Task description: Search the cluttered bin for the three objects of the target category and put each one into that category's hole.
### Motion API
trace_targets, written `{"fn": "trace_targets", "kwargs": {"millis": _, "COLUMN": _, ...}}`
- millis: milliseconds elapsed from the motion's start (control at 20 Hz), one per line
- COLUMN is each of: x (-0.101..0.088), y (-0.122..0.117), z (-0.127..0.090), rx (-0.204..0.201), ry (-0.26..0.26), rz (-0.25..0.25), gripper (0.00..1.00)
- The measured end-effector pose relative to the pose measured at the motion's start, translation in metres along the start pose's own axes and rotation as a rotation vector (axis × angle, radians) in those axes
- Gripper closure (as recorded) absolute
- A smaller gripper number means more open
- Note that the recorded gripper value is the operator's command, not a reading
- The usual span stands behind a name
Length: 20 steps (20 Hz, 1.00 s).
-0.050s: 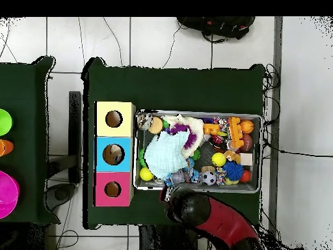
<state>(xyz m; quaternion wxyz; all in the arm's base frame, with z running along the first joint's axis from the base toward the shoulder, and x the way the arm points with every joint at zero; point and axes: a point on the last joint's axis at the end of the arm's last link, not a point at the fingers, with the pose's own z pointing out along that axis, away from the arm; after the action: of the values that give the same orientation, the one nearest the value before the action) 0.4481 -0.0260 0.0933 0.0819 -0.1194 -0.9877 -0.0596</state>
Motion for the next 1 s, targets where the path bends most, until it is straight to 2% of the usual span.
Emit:
{"fn": "trace_targets", "kwargs": {"millis": 200, "x": -0.003, "y": -0.001, "z": -0.001, "rx": -0.008, "ry": -0.002, "rz": 0.021, "gripper": 0.0}}
{"fn": "trace_targets", "kwargs": {"millis": 350, "x": -0.004, "y": -0.005, "z": 0.006, "rx": -0.011, "ry": 0.001, "rz": 0.034, "gripper": 0.0}}
{"fn": "trace_targets", "kwargs": {"millis": 700, "x": -0.015, "y": -0.013, "z": 0.046, "rx": -0.009, "ry": 0.01, "rz": 0.045, "gripper": 0.0}}
{"fn": "trace_targets", "kwargs": {"millis": 850, "x": -0.017, "y": -0.011, "z": 0.057, "rx": 0.008, "ry": 0.011, "rz": 0.051, "gripper": 0.0}}
{"fn": "trace_targets", "kwargs": {"millis": 1000, "x": -0.012, "y": -0.001, "z": 0.066, "rx": 0.054, "ry": 0.036, "rz": 0.15, "gripper": 0.0}}
